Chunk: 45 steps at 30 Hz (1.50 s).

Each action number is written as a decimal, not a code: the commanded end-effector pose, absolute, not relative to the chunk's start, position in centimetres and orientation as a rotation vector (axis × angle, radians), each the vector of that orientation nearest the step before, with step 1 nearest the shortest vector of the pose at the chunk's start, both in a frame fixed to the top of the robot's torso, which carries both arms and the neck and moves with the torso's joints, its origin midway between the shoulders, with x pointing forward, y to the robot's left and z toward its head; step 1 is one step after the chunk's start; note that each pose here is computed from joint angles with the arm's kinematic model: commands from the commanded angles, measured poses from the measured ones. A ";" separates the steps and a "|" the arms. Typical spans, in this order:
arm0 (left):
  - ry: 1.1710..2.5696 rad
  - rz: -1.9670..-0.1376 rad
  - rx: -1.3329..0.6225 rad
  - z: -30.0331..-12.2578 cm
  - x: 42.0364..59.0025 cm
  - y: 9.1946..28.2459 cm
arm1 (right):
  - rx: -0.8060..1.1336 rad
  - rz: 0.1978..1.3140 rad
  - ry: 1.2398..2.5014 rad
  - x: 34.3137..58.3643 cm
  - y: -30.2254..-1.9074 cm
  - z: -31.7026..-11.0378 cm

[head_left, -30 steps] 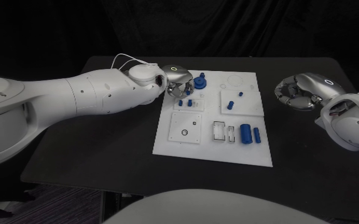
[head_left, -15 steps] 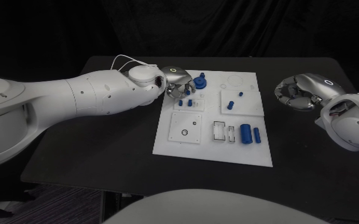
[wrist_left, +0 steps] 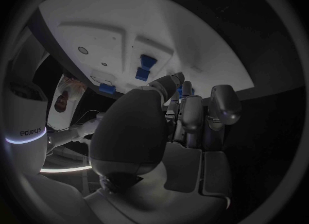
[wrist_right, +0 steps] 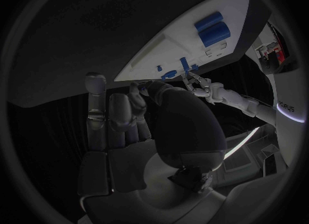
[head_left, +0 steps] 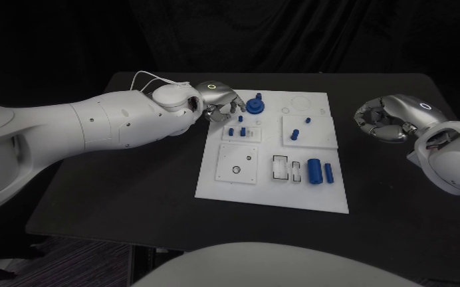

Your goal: Assemble the parts on the task board

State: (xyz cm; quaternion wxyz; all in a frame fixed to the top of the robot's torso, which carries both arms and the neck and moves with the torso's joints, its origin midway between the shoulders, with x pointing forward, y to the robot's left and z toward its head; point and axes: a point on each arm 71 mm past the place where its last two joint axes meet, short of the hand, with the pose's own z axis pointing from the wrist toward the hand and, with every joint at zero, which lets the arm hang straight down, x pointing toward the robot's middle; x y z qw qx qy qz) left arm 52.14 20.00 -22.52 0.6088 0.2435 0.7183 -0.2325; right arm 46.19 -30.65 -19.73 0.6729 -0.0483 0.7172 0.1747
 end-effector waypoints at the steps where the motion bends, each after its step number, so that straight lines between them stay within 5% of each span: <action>1: 1.484 -0.559 0.525 -21.3 51.9 20.6 | -0.097 0.394 1.593 46.0 -30.7 -19.5; 13: 1.212 -0.718 0.322 -18.5 48.8 26.2 | -0.129 0.461 1.493 46.2 -29.4 -16.4; 21: 1.299 -1.133 -0.240 -18.4 48.5 28.9 | -0.200 0.506 1.478 47.4 -27.0 -14.2; 28: 1.290 -1.488 -0.611 -19.5 48.5 28.8 | -0.288 0.539 1.546 48.4 -24.8 -14.3; 45: 1.283 -1.679 -0.751 -22.2 45.6 27.3 | -0.462 0.504 1.669 48.8 -23.3 -17.3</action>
